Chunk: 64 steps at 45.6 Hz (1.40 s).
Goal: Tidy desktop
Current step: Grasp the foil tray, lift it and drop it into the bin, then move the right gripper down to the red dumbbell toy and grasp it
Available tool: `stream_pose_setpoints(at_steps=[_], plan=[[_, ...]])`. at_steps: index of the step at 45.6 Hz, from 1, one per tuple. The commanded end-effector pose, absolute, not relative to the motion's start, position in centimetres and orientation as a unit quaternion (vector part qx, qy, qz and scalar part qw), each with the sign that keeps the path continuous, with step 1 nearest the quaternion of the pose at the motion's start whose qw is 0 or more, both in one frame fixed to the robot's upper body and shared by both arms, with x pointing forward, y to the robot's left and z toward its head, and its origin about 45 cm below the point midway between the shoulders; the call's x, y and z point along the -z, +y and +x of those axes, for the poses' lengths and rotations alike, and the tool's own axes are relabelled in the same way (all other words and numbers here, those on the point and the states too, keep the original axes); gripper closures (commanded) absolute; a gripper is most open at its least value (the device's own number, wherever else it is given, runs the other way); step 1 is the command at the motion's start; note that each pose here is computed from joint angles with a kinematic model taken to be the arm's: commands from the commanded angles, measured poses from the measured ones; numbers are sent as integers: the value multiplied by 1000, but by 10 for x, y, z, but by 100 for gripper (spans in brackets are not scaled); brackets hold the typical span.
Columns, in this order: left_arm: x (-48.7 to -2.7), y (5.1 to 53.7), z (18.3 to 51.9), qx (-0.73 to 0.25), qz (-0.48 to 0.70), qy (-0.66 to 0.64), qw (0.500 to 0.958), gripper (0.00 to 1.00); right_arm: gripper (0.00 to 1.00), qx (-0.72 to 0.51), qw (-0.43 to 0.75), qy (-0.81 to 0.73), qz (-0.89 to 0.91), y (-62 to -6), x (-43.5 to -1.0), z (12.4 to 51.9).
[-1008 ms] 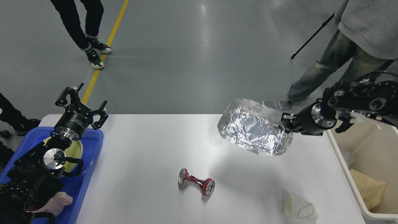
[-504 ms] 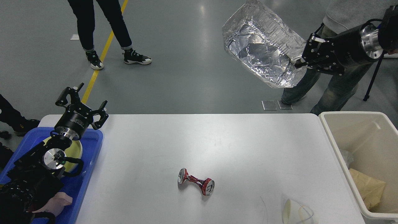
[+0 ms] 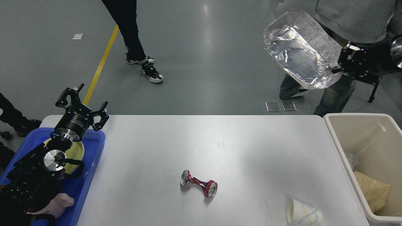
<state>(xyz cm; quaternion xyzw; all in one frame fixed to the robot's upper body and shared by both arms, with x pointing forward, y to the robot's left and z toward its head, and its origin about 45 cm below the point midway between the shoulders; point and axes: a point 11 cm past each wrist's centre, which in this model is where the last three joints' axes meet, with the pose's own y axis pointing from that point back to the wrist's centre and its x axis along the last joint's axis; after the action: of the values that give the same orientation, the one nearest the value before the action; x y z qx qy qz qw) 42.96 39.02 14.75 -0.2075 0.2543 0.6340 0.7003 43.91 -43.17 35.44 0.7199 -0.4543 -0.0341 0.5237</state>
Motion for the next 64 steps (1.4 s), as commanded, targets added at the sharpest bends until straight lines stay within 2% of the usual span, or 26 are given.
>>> stream_pose_setpoints(at_steps=[1,6,15,26,27,28,30,31,42,48,56,64], plan=[[-147,390,430,-634,-207,254,700,4,100,70,553,-530,639,-505,-314,425],[-148,390,430,-634,-208,254,700,4,100,95,574,-582,569,-548,-272,400],[-147,390,430,-634,-207,254,700,4,100,123,619,-617,470,-589,-202,341],[-148,390,430,-634,-208,254,700,4,100,132,685,-581,419,-584,-117,288],[-147,390,430,-634,-207,254,700,4,91,131,689,-578,417,-584,-112,285],[-147,390,430,-634,-207,254,700,4,62,130,693,-576,414,-583,-107,283],[-148,390,430,-634,-208,254,700,4,15,123,696,-577,409,-585,-106,285],[-147,390,430,-634,-207,254,700,4,0,116,694,-585,404,-588,-110,289],[-147,390,430,-634,-207,254,700,4,0,116,690,-589,404,-590,-116,292],[-147,390,430,-634,-207,254,700,4,0,105,668,-597,432,-572,-133,322],[-147,390,430,-634,-207,254,700,4,0,82,638,-565,516,-507,-174,374],[-147,390,430,-634,-207,254,700,4,0,1,664,-469,582,-422,-241,406]])
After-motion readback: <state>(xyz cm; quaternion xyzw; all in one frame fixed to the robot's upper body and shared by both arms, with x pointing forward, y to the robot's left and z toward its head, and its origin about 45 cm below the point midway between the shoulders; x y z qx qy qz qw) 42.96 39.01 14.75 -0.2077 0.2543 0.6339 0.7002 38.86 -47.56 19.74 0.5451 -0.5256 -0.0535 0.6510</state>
